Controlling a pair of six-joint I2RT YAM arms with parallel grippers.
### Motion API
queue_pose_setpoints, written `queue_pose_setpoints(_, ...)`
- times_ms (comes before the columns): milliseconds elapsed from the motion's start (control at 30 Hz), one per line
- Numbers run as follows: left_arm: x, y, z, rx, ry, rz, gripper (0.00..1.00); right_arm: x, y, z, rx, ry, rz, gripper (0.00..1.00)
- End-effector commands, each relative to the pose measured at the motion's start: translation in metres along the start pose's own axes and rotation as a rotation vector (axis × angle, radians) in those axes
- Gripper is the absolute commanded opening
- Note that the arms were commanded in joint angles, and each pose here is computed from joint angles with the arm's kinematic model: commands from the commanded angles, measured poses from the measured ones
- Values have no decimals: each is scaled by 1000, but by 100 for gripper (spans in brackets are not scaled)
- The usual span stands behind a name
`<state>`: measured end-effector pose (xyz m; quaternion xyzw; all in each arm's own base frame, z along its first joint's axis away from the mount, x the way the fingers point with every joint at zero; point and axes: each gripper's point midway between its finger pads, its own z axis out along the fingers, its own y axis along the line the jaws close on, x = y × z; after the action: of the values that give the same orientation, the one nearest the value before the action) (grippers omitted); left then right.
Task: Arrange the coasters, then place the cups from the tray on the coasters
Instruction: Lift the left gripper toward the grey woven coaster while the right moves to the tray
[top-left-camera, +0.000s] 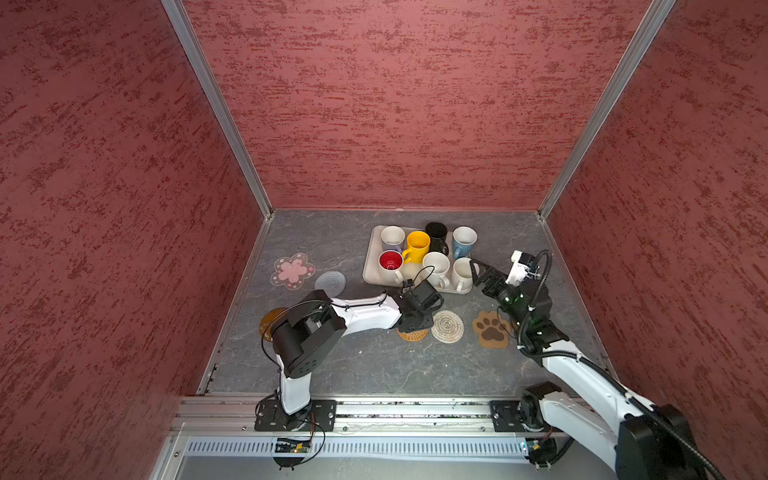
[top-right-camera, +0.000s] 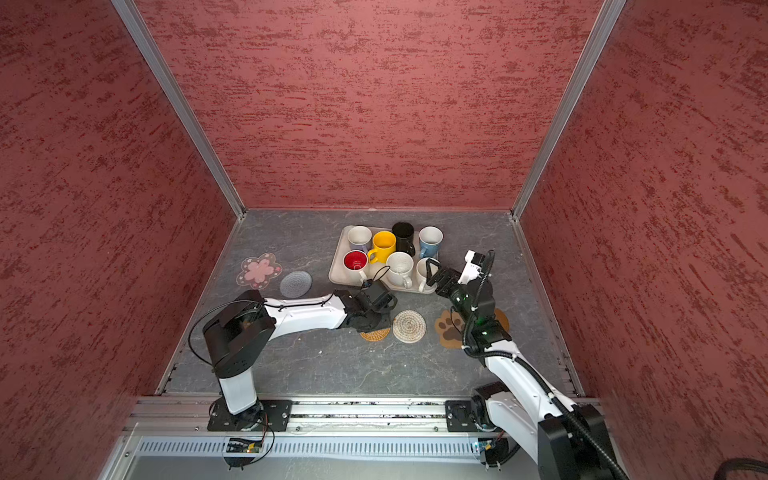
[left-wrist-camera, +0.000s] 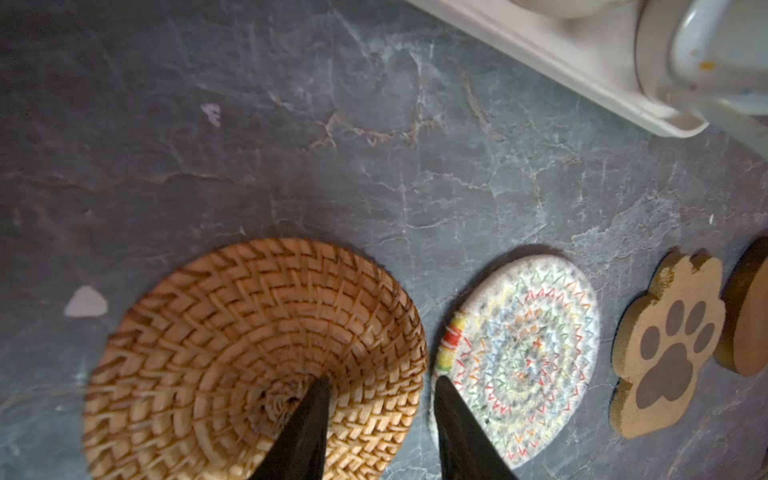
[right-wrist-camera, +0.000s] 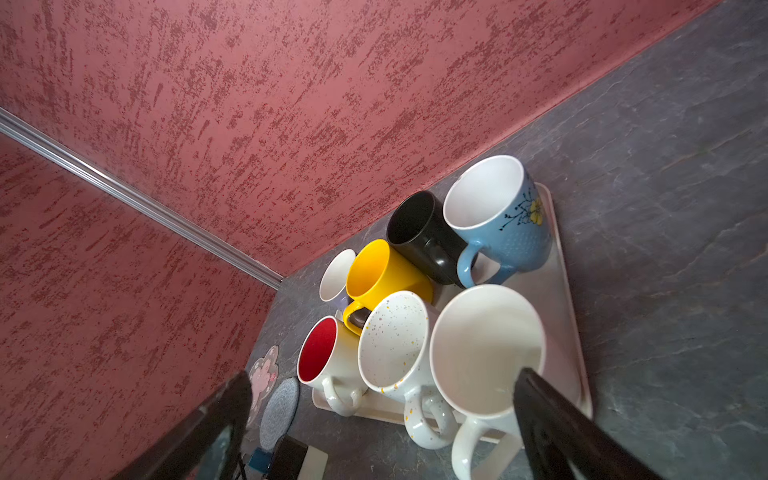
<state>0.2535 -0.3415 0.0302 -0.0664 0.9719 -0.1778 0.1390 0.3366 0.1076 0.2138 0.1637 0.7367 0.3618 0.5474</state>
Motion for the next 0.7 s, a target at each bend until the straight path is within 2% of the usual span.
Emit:
queue_pose_setpoints(0,10,26,6,-83,50,11,45,6,-5,5,-9,14,17,99)
queue_pose_setpoints(333,-21,6,-26,-49,-37,54,48,3,-8,2,-3,-17,-8,99)
queue_pose_setpoints(667,-58,31,-86,-18,-174,15,49,8,21,11,-70,56,-100,99)
